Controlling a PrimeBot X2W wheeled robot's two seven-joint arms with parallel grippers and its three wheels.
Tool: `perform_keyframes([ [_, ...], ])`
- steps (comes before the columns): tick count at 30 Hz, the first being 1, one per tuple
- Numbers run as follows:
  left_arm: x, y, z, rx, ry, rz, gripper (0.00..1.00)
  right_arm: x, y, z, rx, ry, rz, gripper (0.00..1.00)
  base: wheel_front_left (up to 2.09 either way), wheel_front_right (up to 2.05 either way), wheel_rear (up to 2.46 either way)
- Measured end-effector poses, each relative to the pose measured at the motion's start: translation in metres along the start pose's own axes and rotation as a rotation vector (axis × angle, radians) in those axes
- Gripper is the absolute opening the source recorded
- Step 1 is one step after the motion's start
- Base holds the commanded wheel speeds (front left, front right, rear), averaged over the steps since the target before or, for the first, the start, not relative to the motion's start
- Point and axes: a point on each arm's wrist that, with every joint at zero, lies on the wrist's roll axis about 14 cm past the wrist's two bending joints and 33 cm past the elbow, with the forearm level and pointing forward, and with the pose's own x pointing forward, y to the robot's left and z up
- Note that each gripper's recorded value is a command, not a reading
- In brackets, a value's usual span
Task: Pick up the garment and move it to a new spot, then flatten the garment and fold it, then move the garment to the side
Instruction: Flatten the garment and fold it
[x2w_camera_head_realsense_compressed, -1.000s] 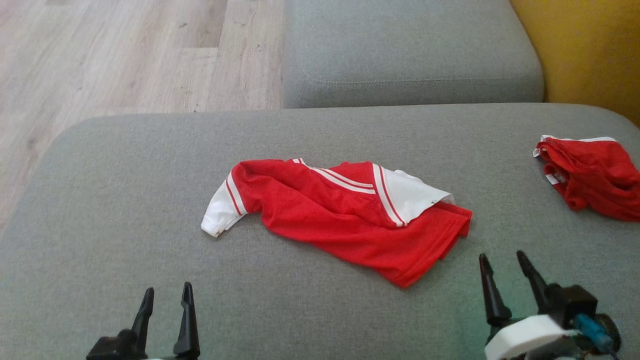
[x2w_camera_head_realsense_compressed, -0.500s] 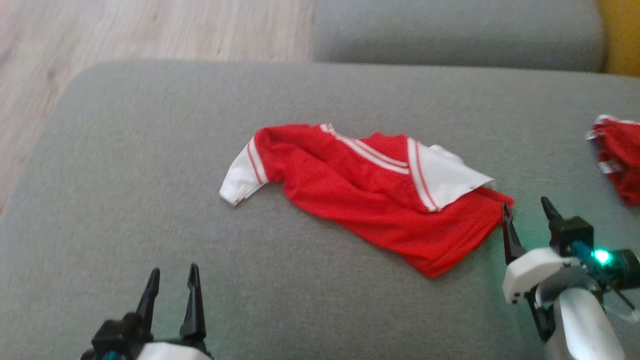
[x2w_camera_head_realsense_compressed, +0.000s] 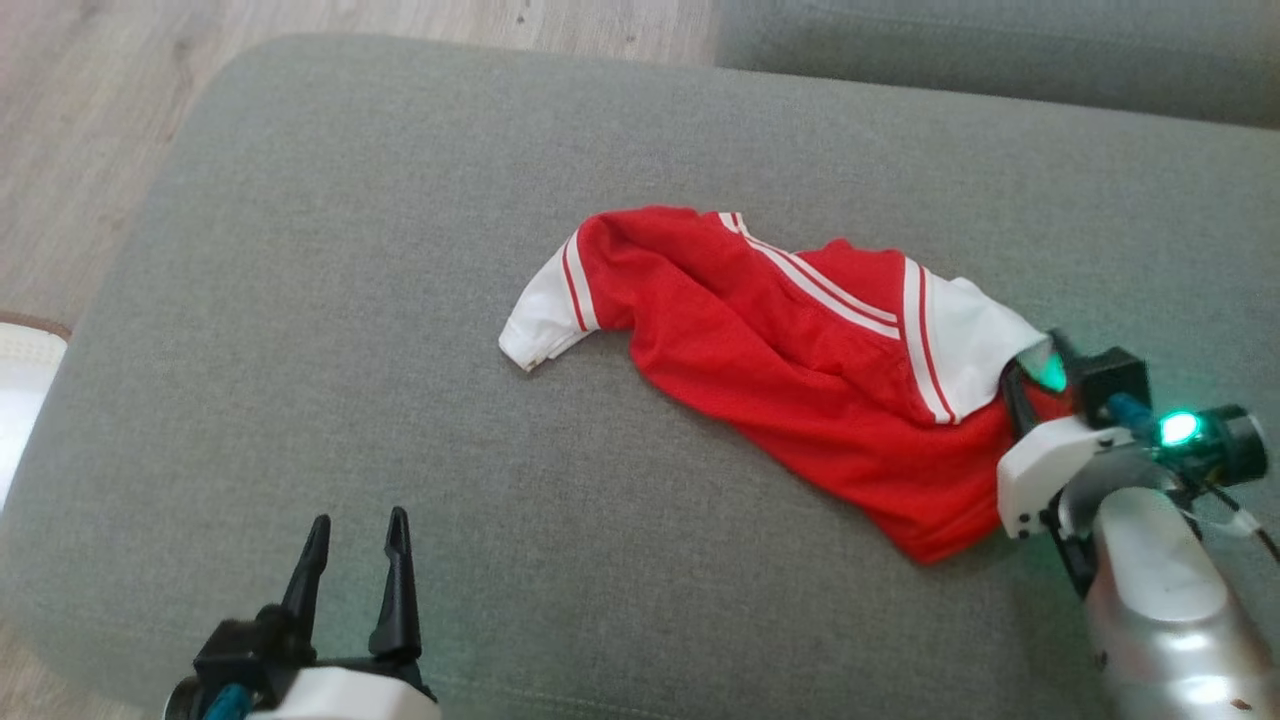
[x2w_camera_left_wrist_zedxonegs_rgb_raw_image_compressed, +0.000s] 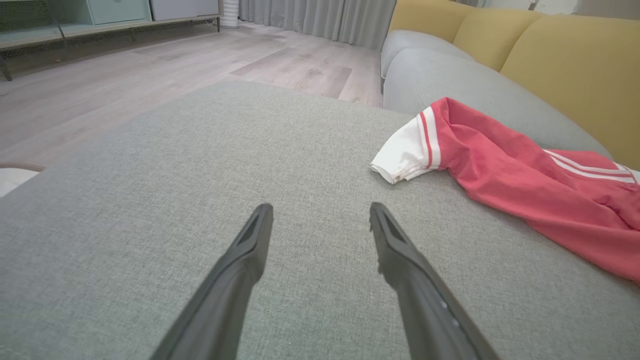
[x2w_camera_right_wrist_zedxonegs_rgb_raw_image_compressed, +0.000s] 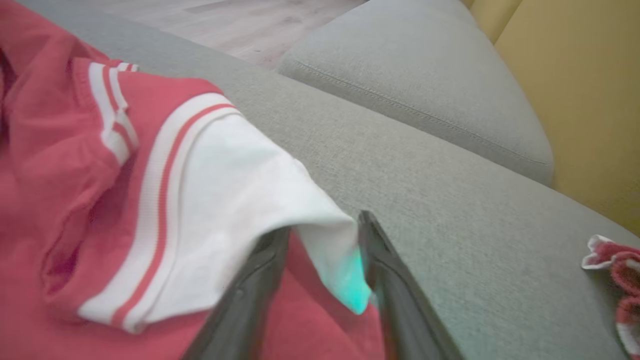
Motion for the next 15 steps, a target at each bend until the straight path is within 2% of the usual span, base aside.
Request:
perform_keyframes([
  [4,-0.003,0.001,0.003,0.0,-0.013,0.0,1.0,-0.004,0.007,-0.001,-0.004,0.003,0.026,0.0,0.0,0.0,0.0],
  [8,-0.005,-0.002,0.007,-0.001,-0.032,-0.012,1.0,-0.008,0.008,0.021,0.002,-0.069,0.028,0.0,0.0,0.0,0.0],
  [11,-0.007,-0.006,0.011,0.0,-0.049,-0.028,1.0,-0.013,0.014,0.051,0.006,-0.16,0.04,0.0,0.0,0.0,0.0],
  [15,-0.014,-0.01,0.013,0.0,-0.06,-0.048,1.0,-0.026,0.034,0.113,-0.002,-0.345,0.09,0.0,0.0,0.0,0.0],
])
